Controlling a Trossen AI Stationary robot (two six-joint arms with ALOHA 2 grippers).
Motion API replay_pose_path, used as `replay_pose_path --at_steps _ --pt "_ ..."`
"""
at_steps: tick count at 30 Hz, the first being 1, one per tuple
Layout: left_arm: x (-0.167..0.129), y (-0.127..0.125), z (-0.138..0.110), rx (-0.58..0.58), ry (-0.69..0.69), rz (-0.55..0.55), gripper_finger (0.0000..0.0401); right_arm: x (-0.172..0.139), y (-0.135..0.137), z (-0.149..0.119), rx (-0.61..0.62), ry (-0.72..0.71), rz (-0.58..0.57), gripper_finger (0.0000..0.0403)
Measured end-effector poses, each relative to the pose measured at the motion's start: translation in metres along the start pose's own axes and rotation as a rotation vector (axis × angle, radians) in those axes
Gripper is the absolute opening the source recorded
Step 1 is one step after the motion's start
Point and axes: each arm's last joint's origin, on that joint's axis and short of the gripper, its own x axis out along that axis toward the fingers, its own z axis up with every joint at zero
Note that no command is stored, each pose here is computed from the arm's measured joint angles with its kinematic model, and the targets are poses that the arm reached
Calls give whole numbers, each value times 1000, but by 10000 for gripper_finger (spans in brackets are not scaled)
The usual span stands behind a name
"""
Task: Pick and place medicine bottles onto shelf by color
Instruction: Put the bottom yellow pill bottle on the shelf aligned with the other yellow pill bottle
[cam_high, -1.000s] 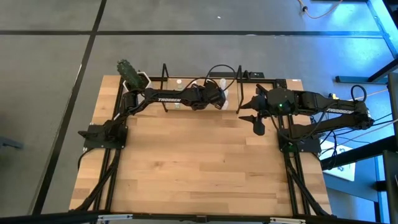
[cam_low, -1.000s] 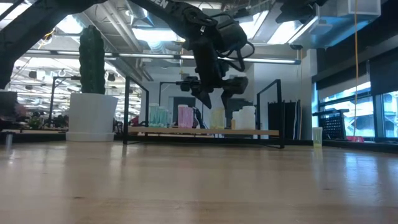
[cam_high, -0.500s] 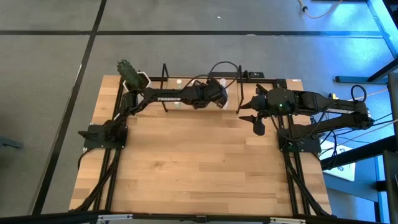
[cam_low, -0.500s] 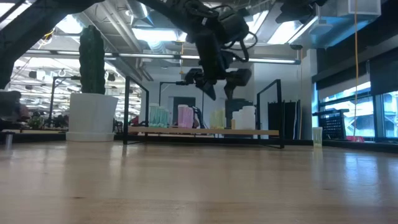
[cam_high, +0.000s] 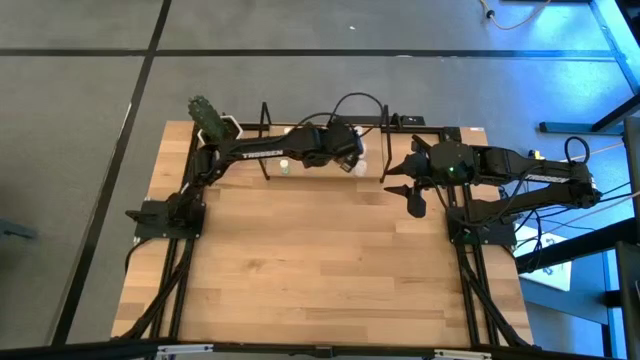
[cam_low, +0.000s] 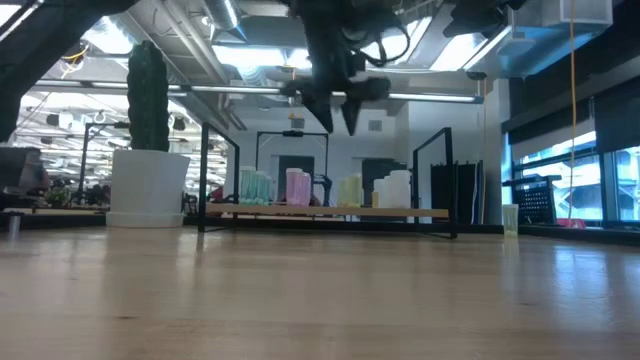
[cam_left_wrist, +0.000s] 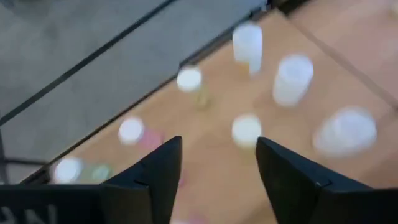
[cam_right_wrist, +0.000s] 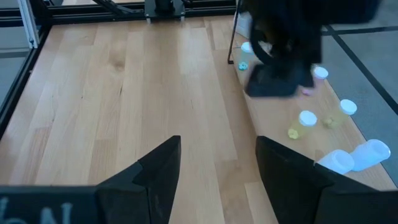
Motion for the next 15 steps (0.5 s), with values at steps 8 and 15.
replay_pose_path --at_steps 8,15 --pt "-30 5 -22 202 258 -137 85 0 0 0 0 -1 0 209" --pt "-13 -18 -40 335 266 -354 6 0 0 0 0 -1 0 209"
